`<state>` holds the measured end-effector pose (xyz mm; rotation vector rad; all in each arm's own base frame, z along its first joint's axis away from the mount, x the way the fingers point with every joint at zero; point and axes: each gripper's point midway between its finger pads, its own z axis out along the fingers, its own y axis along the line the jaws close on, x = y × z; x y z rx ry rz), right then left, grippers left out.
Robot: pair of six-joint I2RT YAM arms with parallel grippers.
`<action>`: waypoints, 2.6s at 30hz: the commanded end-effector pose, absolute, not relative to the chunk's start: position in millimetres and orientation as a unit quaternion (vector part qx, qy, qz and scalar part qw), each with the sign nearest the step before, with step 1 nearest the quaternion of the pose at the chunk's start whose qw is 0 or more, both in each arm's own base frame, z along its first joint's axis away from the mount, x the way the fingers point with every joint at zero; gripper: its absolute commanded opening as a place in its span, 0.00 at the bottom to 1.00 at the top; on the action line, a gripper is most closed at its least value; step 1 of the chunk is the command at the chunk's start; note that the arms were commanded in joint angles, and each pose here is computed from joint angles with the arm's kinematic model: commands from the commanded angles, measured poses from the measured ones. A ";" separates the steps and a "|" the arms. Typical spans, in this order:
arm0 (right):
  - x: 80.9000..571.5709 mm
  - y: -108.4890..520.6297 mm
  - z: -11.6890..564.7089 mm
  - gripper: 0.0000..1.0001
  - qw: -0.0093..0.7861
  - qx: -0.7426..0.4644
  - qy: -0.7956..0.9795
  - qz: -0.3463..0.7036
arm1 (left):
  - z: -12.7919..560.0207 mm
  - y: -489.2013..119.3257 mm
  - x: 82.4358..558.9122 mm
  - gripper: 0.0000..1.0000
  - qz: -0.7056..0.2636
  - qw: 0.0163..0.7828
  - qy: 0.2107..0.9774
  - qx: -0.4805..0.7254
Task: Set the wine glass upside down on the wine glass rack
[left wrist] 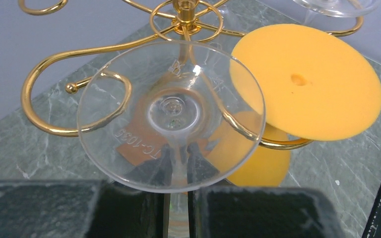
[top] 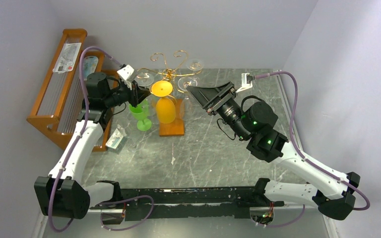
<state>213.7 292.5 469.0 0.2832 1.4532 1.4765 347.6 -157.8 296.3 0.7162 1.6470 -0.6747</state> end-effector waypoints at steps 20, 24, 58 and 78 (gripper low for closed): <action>217.6 296.5 468.6 0.59 0.508 0.113 0.596 0.612 | 316.7 -154.2 388.4 0.05 -0.295 0.610 0.695 0.243; 220.0 304.2 464.9 0.59 0.504 0.106 0.603 0.610 | 322.8 -152.0 391.5 0.05 -0.292 0.623 0.690 0.227; 237.9 347.0 455.5 0.57 0.508 0.069 0.629 0.584 | 319.6 -145.5 416.8 0.05 -0.210 0.667 0.703 0.128; 336.6 411.5 422.5 0.58 0.547 -0.002 0.748 0.377 | 337.7 -141.4 400.8 0.05 -0.192 0.714 0.660 0.136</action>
